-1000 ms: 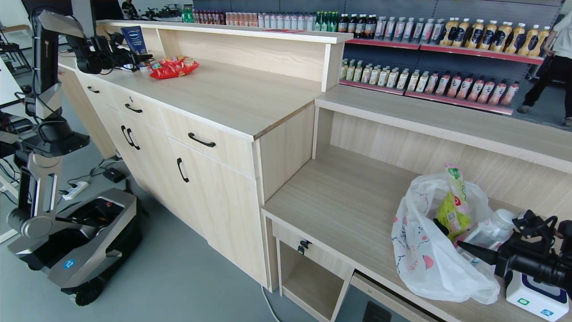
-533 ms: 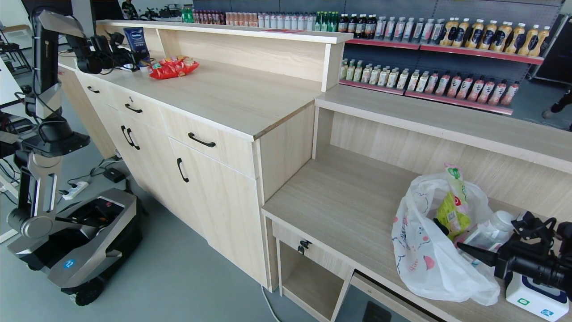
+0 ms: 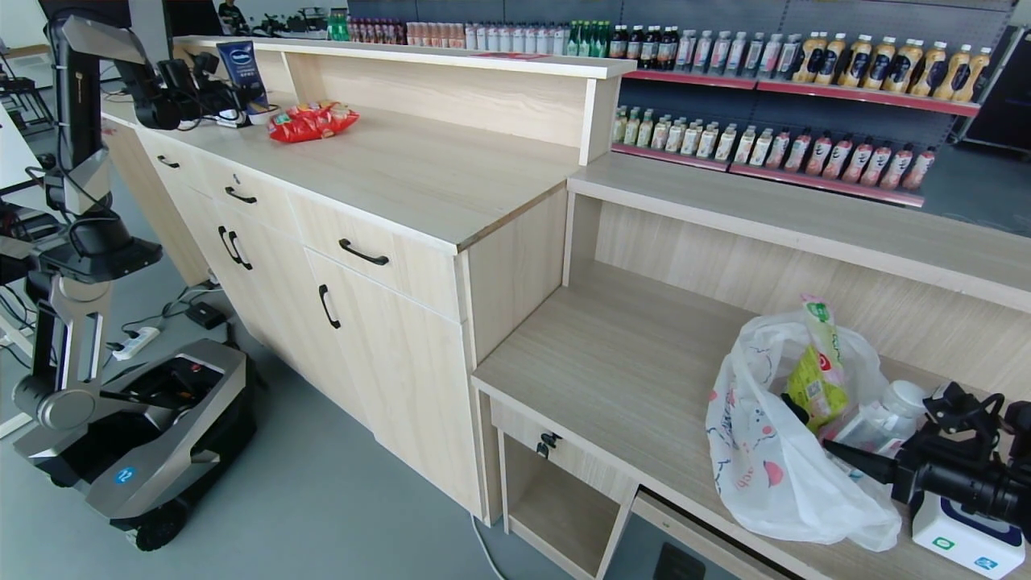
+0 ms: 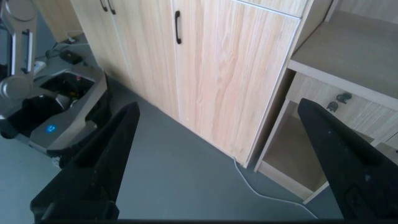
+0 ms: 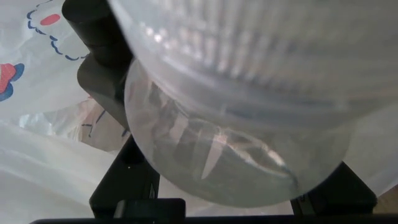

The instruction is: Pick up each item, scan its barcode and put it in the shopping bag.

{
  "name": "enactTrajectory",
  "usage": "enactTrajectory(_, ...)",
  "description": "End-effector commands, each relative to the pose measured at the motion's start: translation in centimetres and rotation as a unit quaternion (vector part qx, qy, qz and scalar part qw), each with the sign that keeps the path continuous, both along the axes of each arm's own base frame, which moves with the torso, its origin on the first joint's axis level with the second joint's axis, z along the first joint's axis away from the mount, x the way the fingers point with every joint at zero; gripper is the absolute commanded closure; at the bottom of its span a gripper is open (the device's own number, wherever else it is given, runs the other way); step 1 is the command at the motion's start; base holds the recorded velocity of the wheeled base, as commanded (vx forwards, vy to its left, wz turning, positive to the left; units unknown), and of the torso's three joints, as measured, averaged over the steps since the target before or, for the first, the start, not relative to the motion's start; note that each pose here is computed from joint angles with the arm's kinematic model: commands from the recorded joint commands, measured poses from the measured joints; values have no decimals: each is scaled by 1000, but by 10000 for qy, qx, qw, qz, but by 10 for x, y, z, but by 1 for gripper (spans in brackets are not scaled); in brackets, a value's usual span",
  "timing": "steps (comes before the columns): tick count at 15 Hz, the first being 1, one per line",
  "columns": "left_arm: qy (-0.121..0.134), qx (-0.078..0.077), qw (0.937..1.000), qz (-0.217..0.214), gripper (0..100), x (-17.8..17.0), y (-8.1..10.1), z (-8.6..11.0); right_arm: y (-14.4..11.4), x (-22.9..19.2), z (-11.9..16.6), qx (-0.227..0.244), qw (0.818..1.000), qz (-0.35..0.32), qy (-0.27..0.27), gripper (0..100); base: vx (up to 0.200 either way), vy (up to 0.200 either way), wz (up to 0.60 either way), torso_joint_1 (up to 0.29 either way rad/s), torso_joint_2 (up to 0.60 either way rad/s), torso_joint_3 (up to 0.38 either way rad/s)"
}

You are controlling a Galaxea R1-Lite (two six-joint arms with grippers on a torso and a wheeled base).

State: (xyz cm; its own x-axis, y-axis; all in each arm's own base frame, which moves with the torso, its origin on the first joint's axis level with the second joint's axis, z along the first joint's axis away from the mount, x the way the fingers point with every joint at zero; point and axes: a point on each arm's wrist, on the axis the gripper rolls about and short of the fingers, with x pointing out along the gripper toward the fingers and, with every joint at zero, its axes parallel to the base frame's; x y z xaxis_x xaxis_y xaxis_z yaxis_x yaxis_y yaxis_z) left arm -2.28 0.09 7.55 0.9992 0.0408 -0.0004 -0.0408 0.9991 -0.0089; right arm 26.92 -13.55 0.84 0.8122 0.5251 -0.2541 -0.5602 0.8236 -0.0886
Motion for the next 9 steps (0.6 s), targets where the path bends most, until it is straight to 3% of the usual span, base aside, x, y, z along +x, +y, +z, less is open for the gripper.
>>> enactTrajectory(1, -2, -1, 10000, 3, 0, 0, 0, 0, 0, 0, 0, 5, 10000, -2, 4, 0, 0, 0, 0, 0, 0, 0)
enactTrajectory(5, -2, -1, 10000, 3, 0, 0, 0, 0, 0, 1, 4, -28, 10000, 3, -67, 0, 0, 0, 0, 0, 0, 0)
enactTrajectory(9, -2, -1, 10000, 11, 0, 0, 0, 0, -1, 1, 26, -150, 9992, 31, -369, 0, 0, 0, 0, 0, 0, 0)
